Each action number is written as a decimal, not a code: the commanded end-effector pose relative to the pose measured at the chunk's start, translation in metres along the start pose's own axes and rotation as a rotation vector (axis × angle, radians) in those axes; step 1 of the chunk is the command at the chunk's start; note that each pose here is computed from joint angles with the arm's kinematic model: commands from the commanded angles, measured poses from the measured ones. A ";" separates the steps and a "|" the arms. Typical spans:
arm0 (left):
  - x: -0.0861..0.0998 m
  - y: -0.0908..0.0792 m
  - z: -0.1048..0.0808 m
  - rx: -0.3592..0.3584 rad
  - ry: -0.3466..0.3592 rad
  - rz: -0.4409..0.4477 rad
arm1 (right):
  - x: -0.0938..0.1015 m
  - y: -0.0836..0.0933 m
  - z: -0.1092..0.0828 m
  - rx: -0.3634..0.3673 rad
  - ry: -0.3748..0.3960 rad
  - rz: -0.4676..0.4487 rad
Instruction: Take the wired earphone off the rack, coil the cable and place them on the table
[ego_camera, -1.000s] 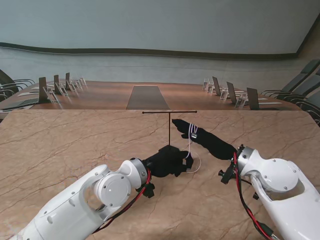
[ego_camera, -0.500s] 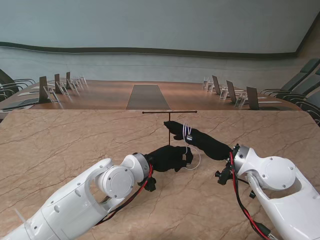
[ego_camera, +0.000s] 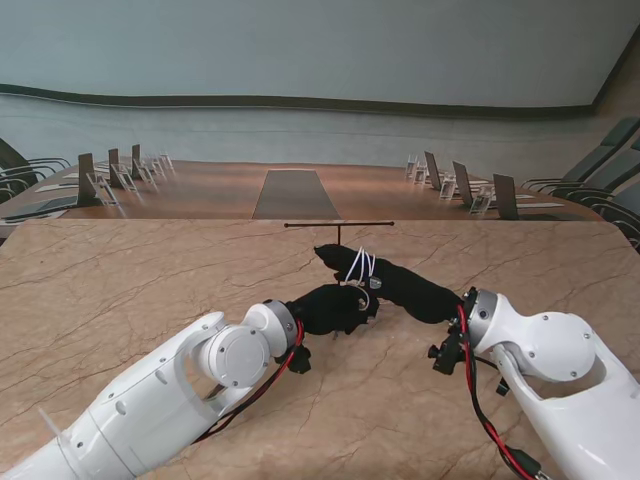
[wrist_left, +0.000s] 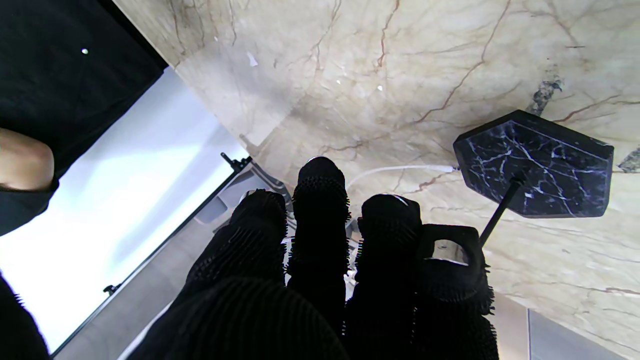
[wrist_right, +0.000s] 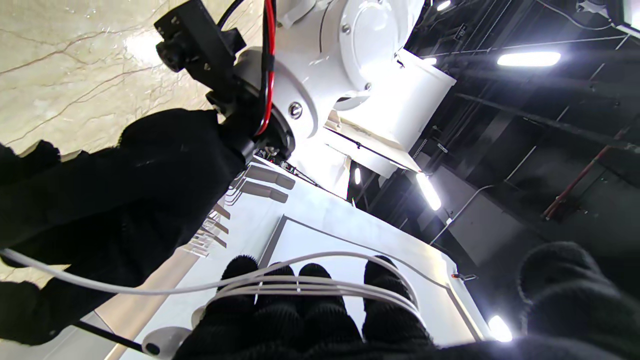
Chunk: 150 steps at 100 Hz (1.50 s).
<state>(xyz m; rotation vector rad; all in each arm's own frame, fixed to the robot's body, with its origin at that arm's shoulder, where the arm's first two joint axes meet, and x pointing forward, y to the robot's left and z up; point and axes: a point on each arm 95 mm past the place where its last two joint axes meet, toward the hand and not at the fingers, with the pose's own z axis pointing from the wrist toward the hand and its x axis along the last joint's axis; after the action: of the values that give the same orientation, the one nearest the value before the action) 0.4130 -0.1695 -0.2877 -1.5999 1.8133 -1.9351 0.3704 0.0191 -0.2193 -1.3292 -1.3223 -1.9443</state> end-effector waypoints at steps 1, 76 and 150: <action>-0.002 -0.001 0.001 0.001 -0.011 -0.007 | 0.004 -0.005 0.001 0.011 0.018 -0.002; -0.013 -0.024 0.002 0.059 -0.065 -0.007 | 0.016 -0.029 -0.004 0.110 0.052 0.034; -0.002 -0.055 -0.015 0.142 -0.018 0.045 | -0.012 -0.055 -0.021 0.138 -0.124 0.118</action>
<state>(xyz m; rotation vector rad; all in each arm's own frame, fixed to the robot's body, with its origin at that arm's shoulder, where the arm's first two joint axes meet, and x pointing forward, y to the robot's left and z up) 0.4392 -0.1377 -0.2489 -1.5193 1.6592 -1.9347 0.3248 0.0254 -0.2470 -1.4003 -1.3876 -1.7159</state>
